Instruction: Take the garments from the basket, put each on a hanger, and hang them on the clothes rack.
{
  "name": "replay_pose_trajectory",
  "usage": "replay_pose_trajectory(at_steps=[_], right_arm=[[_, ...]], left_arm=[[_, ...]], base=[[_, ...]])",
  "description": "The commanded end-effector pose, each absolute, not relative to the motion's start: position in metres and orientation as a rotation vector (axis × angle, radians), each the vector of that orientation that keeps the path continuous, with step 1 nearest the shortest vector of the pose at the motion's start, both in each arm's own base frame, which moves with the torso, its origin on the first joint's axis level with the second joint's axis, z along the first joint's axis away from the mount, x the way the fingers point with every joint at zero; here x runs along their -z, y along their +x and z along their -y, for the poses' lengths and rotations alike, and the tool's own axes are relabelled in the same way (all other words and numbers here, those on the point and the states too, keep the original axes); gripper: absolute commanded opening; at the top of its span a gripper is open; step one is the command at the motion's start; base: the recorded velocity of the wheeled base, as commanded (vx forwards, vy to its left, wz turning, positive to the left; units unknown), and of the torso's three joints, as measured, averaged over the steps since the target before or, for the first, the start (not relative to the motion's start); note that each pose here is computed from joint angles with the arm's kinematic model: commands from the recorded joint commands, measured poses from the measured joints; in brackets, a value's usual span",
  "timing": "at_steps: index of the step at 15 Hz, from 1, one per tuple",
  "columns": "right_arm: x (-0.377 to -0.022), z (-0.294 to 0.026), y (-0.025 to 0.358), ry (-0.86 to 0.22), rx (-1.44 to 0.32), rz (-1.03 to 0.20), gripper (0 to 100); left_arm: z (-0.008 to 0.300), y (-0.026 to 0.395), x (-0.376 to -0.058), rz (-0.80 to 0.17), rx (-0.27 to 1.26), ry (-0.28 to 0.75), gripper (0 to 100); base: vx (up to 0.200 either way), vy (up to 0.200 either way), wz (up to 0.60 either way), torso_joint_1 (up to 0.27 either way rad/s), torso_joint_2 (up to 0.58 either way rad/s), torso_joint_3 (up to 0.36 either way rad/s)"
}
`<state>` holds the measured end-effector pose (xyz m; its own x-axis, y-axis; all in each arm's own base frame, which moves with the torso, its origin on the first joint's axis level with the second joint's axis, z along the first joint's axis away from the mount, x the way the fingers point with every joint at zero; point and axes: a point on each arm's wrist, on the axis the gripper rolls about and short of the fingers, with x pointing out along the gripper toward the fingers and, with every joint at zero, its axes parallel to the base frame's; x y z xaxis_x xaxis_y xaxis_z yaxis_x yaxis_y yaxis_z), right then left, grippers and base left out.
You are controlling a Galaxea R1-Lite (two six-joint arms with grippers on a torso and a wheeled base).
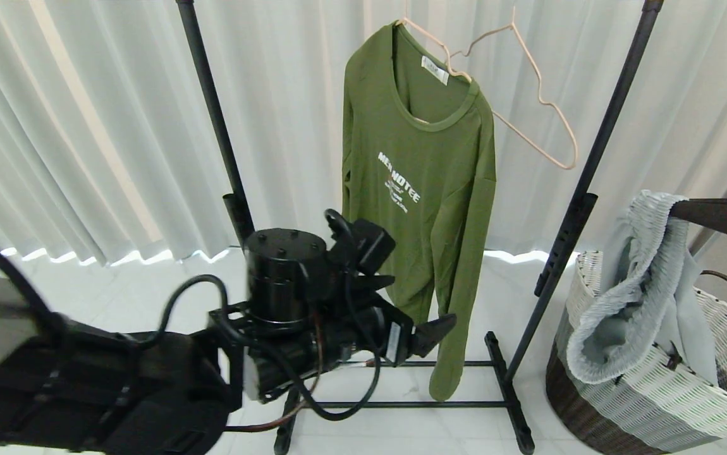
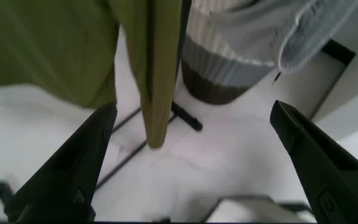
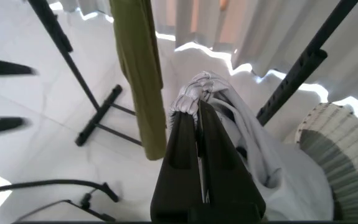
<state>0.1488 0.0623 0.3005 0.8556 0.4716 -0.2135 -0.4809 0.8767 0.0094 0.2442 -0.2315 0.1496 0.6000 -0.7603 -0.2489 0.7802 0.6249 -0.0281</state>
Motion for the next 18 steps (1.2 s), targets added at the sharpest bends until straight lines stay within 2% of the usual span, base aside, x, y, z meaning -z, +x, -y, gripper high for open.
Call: replay_pose_trajectory(at_steps=[1,9,13,18], right_arm=[[-0.301,-0.062,0.146,-0.04,-0.515,-0.207,0],[-0.29,-0.071,0.139,-0.049,-0.595,-0.241,0],[-0.284,-0.073,0.136,-0.051,-0.622,-0.254,0],[-0.295,-0.08,0.116,0.045,-0.718,-0.231,0]], left_arm=[[0.289,0.251,-0.102,-0.246,0.93,0.108,100],[0.351,0.23,-0.117,-0.124,1.071,0.074,100],[0.367,0.227,-0.114,-0.108,1.115,0.067,100],[0.368,0.235,-0.106,-0.119,1.097,0.07,100]], base=[[0.0,0.0,0.0,0.0,0.0,0.0],[0.0,0.0,0.0,0.0,0.0,0.0],[0.0,0.0,0.0,0.0,0.0,0.0],[0.0,0.0,0.0,0.0,0.0,0.0]])
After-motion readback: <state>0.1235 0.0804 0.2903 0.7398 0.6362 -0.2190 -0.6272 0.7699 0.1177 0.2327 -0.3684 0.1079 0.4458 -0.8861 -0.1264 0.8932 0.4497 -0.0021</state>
